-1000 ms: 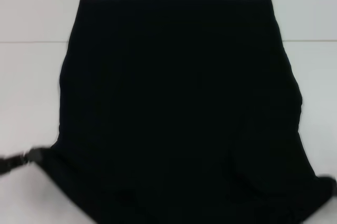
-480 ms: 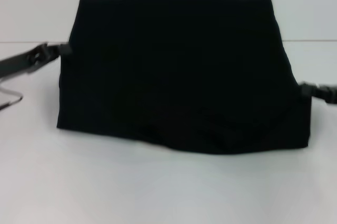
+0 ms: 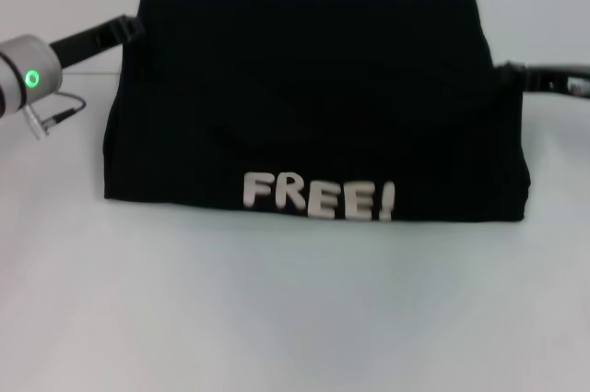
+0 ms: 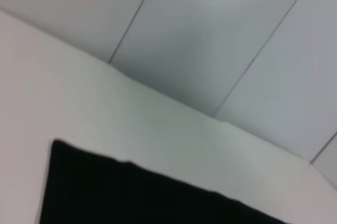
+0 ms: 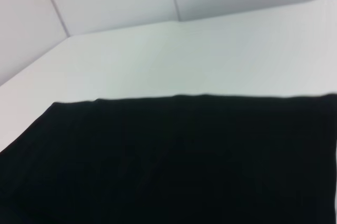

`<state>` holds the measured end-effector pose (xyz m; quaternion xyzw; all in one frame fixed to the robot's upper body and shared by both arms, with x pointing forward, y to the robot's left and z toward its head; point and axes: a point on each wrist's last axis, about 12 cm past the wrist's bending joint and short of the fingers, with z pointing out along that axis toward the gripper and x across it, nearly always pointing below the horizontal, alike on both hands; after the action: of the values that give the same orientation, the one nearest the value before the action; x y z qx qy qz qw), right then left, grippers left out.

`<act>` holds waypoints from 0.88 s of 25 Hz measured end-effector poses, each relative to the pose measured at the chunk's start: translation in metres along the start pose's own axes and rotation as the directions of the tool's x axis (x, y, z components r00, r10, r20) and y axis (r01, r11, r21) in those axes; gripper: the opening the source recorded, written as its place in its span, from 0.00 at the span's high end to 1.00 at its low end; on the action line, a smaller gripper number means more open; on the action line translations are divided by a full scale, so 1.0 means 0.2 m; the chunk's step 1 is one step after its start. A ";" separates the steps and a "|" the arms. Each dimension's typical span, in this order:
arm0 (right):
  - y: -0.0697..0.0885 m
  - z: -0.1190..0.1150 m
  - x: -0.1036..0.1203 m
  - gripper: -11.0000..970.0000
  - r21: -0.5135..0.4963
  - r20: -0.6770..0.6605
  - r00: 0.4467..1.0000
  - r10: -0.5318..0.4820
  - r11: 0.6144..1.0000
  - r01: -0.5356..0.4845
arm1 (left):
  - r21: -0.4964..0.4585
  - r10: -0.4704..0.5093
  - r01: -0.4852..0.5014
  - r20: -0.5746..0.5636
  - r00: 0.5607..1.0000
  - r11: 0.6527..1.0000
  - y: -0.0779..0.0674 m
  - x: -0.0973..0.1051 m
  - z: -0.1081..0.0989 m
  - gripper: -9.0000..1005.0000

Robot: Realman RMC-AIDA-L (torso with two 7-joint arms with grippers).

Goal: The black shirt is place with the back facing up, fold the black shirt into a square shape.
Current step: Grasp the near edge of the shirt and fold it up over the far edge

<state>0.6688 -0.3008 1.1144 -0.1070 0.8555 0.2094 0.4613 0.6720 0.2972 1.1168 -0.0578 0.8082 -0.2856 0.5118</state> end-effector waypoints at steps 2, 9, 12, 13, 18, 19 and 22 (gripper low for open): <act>0.02 0.04 -0.06 0.95 0.024 0.014 1.000 -0.016 1.000 0.016 | -0.005 0.020 -0.019 0.039 0.999 1.000 -0.03 -0.04 0.03 0.96; 0.05 0.10 -0.17 0.95 0.074 0.036 0.998 -0.056 0.996 0.054 | -0.037 0.030 -0.026 0.089 0.996 0.999 -0.04 -0.09 0.06 0.96; 0.06 0.11 -0.16 0.95 0.087 0.032 0.998 -0.054 0.995 0.051 | -0.069 0.042 -0.036 0.086 0.995 0.997 -0.04 -0.04 0.07 0.96; 0.07 0.12 -0.15 0.95 0.090 0.027 0.998 -0.051 0.995 0.049 | -0.078 0.045 -0.038 0.082 0.996 0.996 -0.04 -0.02 0.07 0.96; 0.11 0.16 -0.08 0.94 0.111 0.006 0.999 -0.036 0.993 0.035 | -0.130 0.074 -0.065 0.065 0.995 0.989 -0.05 0.10 0.10 0.96; 0.12 0.17 -0.07 0.94 0.110 0.004 0.999 -0.035 0.993 0.034 | -0.134 0.082 -0.073 0.059 0.995 0.988 -0.06 0.12 0.11 0.96; 0.13 0.18 -0.06 0.94 0.108 0.002 1.000 -0.019 0.994 0.019 | -0.139 0.101 -0.095 0.043 0.994 0.986 -0.08 0.16 0.12 0.96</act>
<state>0.6923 -0.2617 1.1136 -0.0897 0.8638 0.1587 0.4698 0.6744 0.2633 1.0927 -0.0599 0.8147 -0.2025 0.5401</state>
